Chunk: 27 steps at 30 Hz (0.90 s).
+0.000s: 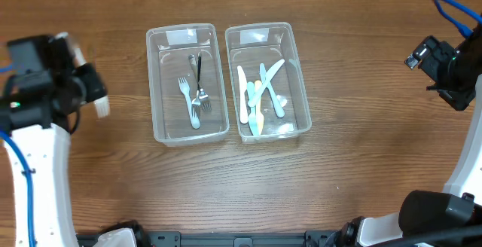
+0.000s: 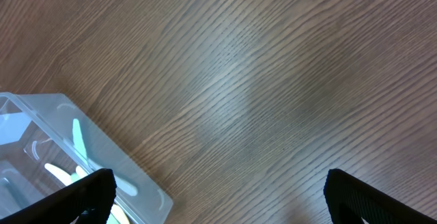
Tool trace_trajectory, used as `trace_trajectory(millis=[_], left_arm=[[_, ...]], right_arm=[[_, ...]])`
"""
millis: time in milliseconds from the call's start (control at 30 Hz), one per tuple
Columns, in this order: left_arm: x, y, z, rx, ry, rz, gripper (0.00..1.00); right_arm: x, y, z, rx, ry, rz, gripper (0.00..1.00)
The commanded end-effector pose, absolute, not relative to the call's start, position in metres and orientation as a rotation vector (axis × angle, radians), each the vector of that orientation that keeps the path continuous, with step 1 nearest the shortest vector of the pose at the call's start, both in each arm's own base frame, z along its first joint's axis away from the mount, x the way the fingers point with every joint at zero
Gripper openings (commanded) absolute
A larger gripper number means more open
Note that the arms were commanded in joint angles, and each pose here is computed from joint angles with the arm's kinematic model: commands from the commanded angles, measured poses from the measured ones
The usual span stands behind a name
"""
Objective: Pack container
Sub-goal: 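Carry the white fork into the left container and release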
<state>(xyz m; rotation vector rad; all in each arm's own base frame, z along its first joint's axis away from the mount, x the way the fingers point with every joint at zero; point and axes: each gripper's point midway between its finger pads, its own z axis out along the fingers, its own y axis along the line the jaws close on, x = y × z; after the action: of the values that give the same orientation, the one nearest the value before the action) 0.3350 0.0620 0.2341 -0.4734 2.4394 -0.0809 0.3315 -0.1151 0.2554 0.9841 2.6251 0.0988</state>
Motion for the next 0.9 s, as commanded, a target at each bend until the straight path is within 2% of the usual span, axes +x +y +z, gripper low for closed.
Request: trace_trajectory(millis=[0,133,200,300,433,567,600,633,667,700,733,800,867], left_arm=[[0.358,0.004,0.247,-0.387,2.406,-0.114,0.04],[0.391,-0.060,0.211,-0.261,2.473,-0.193,0.04],[0.407,-0.084,0.175,-0.200,2.538,-0.190,0.04],[0.418,-0.093,0.123,-0.211,2.642,-0.174,0.04],[0.411,-0.100,0.064,-0.208,2.802,-0.181,0.04],[0.408,-0.100,0.057,-0.188,2.829,-0.173,0.04],[0.408,-0.100,0.058,-0.170,2.829,-0.170,0.08],[0.409,-0.100,0.061,-0.153,2.829,-0.167,0.17],[0.410,-0.100,0.066,-0.143,2.831,-0.164,0.36],[0.411,-0.101,0.072,-0.138,2.833,-0.163,0.42],[0.413,-0.101,0.084,-0.129,2.828,-0.164,0.53],[0.420,-0.099,0.109,-0.111,2.800,-0.148,0.63],[0.428,-0.086,0.160,-0.136,2.736,-0.087,0.70]], right_arm=[[0.332,-0.115,0.259,0.973,2.613,0.092,1.00],[0.332,-0.115,0.259,0.973,2.614,0.092,1.00],[0.332,-0.115,0.259,0.972,2.614,0.092,1.00],[0.332,-0.115,0.259,0.973,2.614,0.092,1.00],[0.332,-0.115,0.259,0.973,2.614,0.092,1.00],[0.332,-0.115,0.259,0.973,2.614,0.092,1.00],[0.332,-0.115,0.259,0.973,2.614,0.092,1.00],[0.332,-0.115,0.259,0.973,2.615,0.092,1.00],[0.332,-0.115,0.259,0.973,2.616,0.092,1.00],[0.332,-0.115,0.259,0.974,2.616,0.092,1.00],[0.331,-0.115,0.259,0.974,2.617,0.092,1.00],[0.331,-0.115,0.259,0.974,2.617,0.092,1.00],[0.331,-0.115,0.259,0.974,2.617,0.092,1.00]])
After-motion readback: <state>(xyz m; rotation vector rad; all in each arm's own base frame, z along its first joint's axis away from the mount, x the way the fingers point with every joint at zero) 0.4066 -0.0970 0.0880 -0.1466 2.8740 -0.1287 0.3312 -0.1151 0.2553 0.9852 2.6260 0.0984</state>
